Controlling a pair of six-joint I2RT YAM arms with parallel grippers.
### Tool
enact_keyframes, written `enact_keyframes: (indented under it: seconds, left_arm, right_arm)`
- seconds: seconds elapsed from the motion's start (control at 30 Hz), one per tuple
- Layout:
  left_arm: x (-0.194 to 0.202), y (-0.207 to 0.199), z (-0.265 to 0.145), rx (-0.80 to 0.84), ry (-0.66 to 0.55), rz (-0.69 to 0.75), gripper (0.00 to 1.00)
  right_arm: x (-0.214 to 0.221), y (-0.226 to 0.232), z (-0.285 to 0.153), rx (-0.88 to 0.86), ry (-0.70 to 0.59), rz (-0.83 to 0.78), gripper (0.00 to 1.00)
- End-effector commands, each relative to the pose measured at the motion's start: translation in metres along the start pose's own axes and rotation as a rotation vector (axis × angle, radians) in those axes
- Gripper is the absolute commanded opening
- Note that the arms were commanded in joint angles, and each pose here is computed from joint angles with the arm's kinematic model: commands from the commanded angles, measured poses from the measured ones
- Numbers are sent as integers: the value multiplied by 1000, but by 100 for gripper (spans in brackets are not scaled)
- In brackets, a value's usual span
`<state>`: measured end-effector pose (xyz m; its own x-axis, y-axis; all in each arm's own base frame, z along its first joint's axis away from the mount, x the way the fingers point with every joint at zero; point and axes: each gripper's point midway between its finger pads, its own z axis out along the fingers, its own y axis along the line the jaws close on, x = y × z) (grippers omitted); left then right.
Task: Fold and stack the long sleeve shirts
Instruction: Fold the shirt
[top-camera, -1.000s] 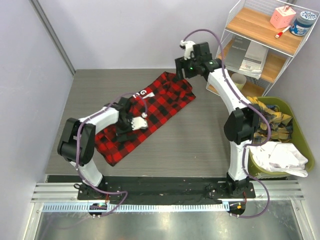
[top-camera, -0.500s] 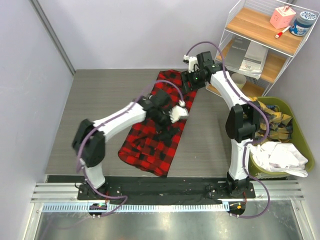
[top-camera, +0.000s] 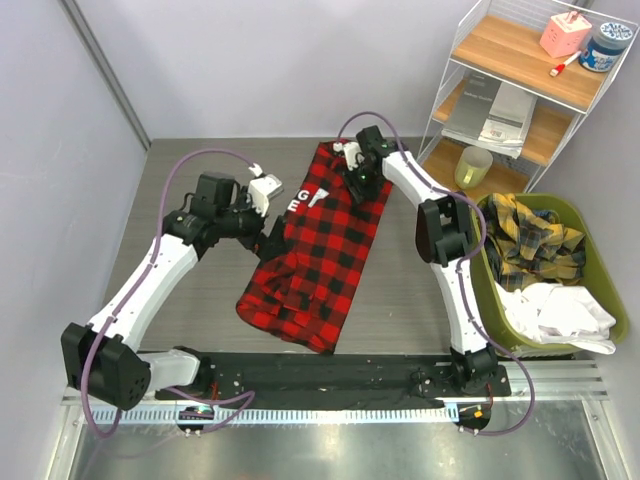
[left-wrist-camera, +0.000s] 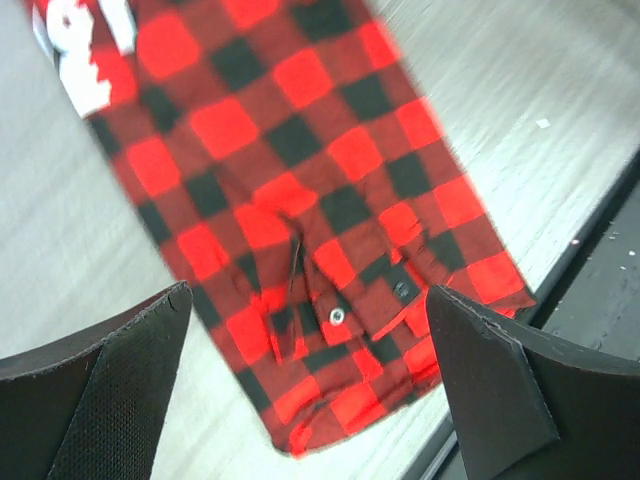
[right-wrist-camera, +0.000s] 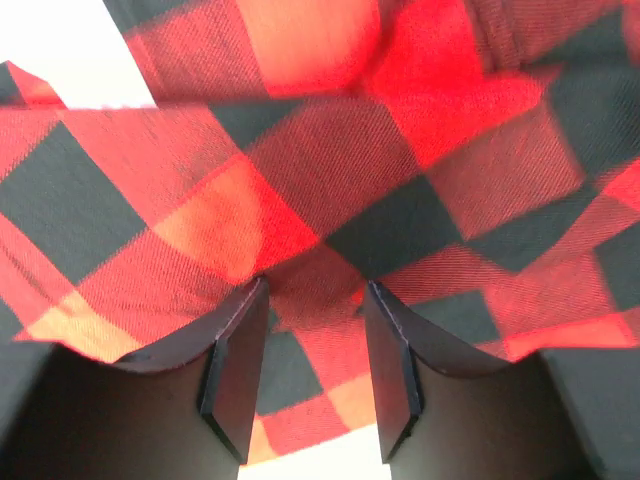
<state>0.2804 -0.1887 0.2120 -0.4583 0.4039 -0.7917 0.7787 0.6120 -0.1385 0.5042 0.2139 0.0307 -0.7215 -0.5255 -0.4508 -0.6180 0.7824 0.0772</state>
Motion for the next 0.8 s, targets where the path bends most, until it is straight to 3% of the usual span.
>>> enact_keyframes:
  seconds: [0.0,0.2,0.3,0.4,0.57,0.67,0.77]
  left_arm:
    - [18,21,-9,-55,22,-119,100]
    - [44,33,-13,-80,100,-63,88]
    - [67,43,-4,-90,191,-62,84]
    - [89,52,7,-86,287,-62,79]
    - [122,53,30,-60,420,-6,64]
    - [145,46,49,-58,533,49,63]
    - [163,35,67,-25,650,60,55]
  right_arm:
    - [-19,13,16,51,-7,-175,48]
    - [-56,70,50,60,-89,-433,48]
    - [-79,66,53,144,-154,-497,47]
    - [-104,44,31,254,-219,-490,47]
    - [-136,9,-45,328,-358,-400,49]
    - [-134,-11,-62,370,-362,-388,50]
    - [-132,-22,-74,382,-365,-353,51]
